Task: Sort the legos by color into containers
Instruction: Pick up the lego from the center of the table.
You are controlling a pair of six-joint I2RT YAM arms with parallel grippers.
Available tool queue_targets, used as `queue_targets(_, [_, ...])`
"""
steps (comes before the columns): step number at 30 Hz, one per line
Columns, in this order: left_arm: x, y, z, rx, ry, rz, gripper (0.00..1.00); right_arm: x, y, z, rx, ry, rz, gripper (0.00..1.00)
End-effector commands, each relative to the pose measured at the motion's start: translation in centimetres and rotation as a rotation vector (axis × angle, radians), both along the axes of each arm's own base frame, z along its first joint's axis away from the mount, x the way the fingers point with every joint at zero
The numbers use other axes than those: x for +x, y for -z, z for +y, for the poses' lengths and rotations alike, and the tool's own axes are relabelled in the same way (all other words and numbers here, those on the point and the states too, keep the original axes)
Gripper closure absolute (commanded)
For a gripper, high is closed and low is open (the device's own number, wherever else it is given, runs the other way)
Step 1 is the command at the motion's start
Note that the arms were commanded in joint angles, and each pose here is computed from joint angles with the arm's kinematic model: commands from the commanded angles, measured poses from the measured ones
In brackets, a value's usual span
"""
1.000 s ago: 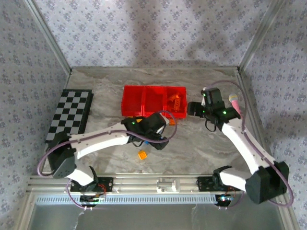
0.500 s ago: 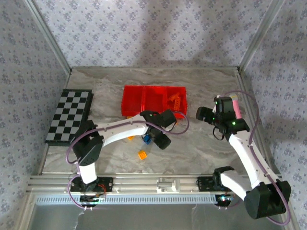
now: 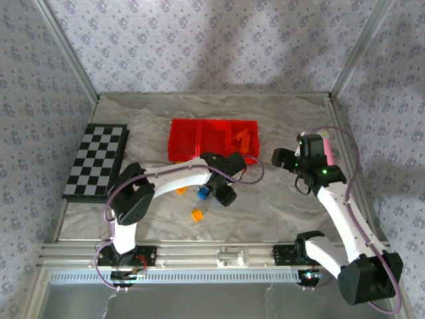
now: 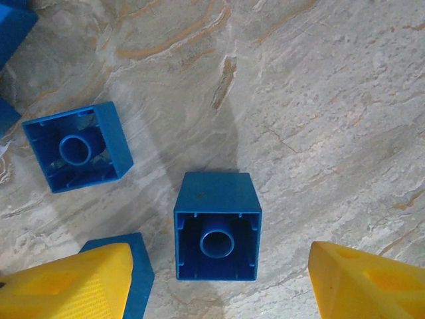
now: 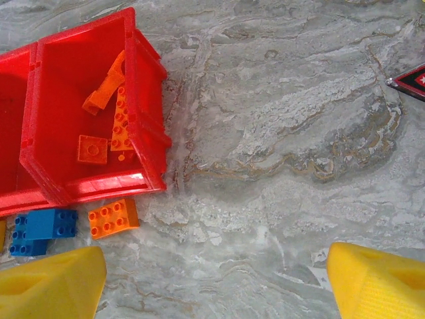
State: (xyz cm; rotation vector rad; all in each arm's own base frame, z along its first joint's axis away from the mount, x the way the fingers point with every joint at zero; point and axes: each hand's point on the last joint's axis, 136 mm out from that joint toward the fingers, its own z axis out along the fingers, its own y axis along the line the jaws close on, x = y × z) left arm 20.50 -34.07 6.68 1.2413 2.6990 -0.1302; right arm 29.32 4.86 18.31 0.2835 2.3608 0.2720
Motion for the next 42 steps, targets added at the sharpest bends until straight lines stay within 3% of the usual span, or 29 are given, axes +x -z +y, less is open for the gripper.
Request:
queue_targets(1, [0.1, 0.3, -0.4, 0.007, 0.007, 0.021, 0.30, -0.2, -0.3, 0.0, 0.013, 0.002, -0.009, 0.12])
queue_targets(8, [1.0, 1.4, 0.0, 0.032, -0.041, 0.038, 0.33, -0.3, -0.1, 0.0, 0.009, -0.004, 0.001, 0.11])
queue_targets(15, [1.7, 2.3, -0.1, 0.036, -0.086, 0.066, 0.51, -0.4, 0.1, 0.0, 0.001, -0.011, 0.005, 0.11])
queue_targets(23, [1.3, 3.2, 0.0, 0.046, -0.096, 0.089, 0.61, -0.4, 0.5, -0.1, -0.003, -0.006, 0.012, 0.11])
queue_targets(28, [1.2, 3.3, 0.3, 0.053, -0.115, 0.092, 0.78, -0.7, 0.4, -0.2, -0.005, -0.004, 0.010, 0.11])
queue_targets(34, [2.2, 0.3, 0.3, 0.009, -0.152, 0.015, 0.91, -1.0, 0.4, -0.3, -0.005, -0.002, 0.006, 0.11])
queue_targets(42, [4.2, -5.7, 0.4, -0.090, -0.200, -0.087, 0.96, -0.9, -0.3, -0.5, -0.002, 0.004, -0.023, 0.11])
